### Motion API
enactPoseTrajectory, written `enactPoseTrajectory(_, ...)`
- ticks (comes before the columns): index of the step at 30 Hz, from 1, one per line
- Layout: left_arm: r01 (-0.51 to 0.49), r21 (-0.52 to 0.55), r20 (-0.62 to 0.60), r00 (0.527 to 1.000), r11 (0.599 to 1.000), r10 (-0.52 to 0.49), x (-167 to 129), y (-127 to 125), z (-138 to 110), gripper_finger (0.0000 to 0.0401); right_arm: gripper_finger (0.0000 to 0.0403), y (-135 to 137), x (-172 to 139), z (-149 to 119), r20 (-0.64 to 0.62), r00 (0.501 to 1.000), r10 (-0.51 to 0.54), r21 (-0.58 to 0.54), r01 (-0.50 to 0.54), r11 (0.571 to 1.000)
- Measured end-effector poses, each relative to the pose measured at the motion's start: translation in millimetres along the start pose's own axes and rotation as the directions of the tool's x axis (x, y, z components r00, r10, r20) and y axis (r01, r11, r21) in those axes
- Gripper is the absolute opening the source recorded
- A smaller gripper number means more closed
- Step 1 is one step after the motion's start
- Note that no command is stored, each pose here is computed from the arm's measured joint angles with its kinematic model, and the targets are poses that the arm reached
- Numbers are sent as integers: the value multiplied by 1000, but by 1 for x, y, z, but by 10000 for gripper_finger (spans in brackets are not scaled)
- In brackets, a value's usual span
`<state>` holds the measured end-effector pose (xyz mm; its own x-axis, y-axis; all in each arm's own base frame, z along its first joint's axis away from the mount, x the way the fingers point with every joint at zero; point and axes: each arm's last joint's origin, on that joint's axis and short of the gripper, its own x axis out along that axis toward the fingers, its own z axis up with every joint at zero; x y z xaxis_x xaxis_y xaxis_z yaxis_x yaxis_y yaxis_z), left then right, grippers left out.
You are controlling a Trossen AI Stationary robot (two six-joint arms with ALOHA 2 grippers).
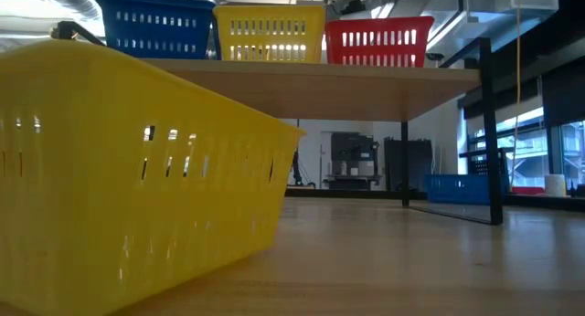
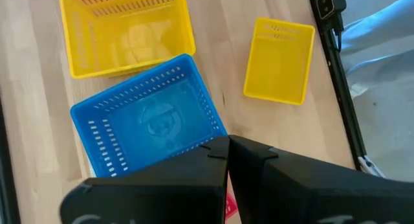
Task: Stack baskets on shelf by color
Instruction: Stack the bottom red bin on top of the red bin on the shelf
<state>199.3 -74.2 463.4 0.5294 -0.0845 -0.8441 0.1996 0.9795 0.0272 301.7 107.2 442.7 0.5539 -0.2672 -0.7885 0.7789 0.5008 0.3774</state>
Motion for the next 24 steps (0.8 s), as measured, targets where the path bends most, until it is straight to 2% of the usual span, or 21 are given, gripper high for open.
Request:
enactPoseTrajectory(8, -3, -29, 0, 1000, 1000, 3, 0, 1, 0, 0, 0, -53, 5, 26, 40, 990, -136, 40, 135, 990)
enactPoseTrajectory(11, -12, -43, 0, 1000, 999, 12, 0, 4, 0, 0, 0, -77, 7, 33, 52, 981, -185, 147, 175, 973)
enactPoseTrajectory(16, -30, -70, -2, 1000, 997, 30, 1, 11, 1, 0, 0, -97, 17, 35, 68, 983, -168, 269, 144, 952)
enactPoseTrajectory(21, -47, -88, -4, 999, 995, 47, 1, 18, 1, 0, 0, -97, 37, 28, 66, 991, -120, 373, 87, 924)
enactPoseTrajectory(24, -54, -74, -5, 999, 996, 54, 2, 21, 2, 0, 1, -98, 48, 22, 42, 992, -118, 397, 92, 913)
